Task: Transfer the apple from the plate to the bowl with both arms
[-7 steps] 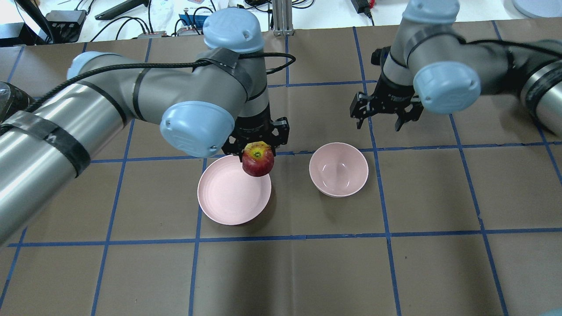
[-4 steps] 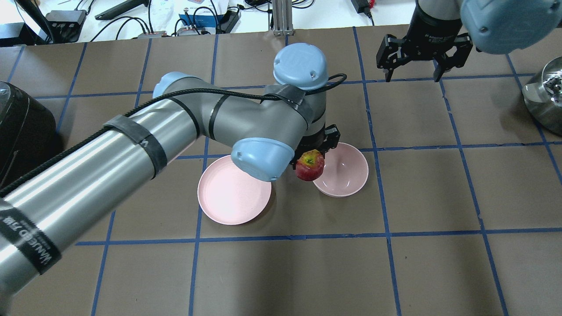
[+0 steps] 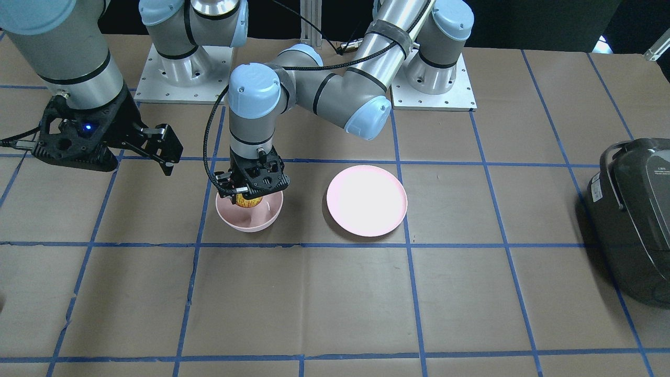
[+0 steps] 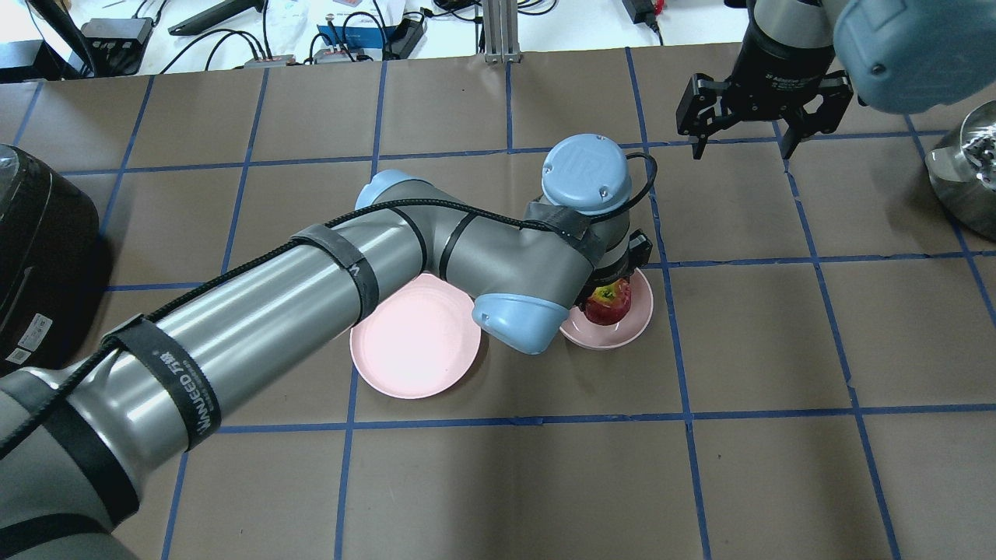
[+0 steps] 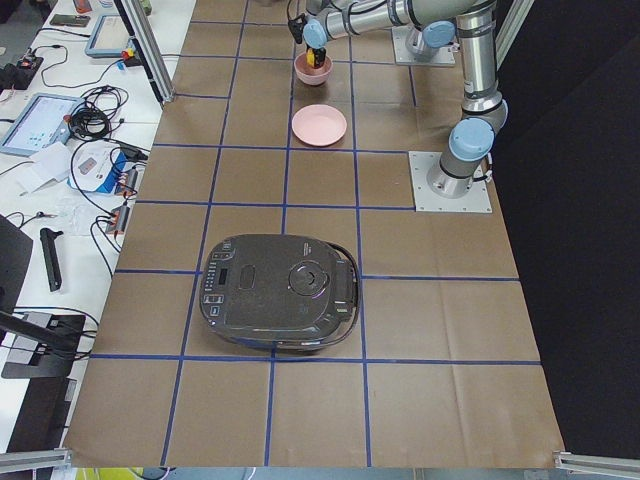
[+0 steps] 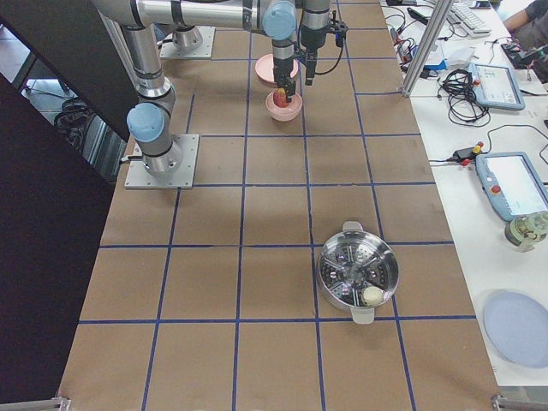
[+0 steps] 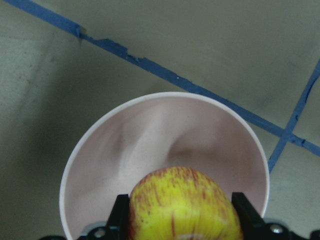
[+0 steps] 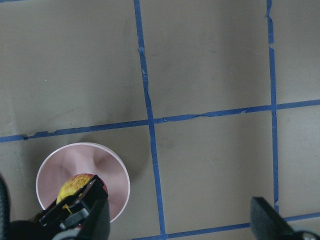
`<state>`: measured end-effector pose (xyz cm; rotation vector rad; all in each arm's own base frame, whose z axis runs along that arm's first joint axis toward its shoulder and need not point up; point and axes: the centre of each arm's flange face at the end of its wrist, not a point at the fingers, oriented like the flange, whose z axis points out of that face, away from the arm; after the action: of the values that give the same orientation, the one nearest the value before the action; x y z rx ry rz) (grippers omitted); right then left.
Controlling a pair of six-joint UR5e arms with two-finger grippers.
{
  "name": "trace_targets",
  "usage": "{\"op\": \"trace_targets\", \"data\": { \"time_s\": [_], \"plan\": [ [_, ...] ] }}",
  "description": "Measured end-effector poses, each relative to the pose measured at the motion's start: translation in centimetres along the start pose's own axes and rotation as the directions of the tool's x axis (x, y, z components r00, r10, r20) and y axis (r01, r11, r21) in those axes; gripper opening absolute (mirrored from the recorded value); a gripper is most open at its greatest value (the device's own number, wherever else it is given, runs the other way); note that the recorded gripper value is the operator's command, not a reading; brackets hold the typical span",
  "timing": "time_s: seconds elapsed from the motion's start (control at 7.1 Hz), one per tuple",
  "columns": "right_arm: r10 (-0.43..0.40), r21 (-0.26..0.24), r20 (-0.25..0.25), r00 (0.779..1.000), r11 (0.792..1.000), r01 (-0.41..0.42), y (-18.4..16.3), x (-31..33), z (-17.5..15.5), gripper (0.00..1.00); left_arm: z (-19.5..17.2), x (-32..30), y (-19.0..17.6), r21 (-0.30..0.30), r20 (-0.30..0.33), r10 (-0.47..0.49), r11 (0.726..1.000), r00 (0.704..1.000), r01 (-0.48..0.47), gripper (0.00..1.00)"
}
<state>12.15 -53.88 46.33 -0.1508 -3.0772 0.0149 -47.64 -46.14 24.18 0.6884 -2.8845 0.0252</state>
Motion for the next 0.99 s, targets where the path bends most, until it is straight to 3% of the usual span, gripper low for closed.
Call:
{"op": "trace_targets", "data": {
  "time_s": [0.42,0.7,0.99],
  "plan": [
    [0.019,0.0,-0.002,1.0,1.0,-0.019,-0.2,1.1,0.0,1.0,0.9,-0.3,0.1,-0.006,0.015,-0.003,1.0,1.0,0.003,0.96],
    [0.022,0.002,-0.002,1.0,1.0,-0.022,-0.2,1.3,-0.1,1.0,-2.2,-0.7,-0.2,0.004,0.009,0.019,1.0,1.0,-0.019,0.96],
    [0.022,0.003,-0.003,1.0,1.0,-0.022,-0.2,1.3,-0.2,1.0,-8.7,-3.7,-2.8,-0.013,0.049,0.094,0.995,0.994,-0.094,0.97]
  ]
}}
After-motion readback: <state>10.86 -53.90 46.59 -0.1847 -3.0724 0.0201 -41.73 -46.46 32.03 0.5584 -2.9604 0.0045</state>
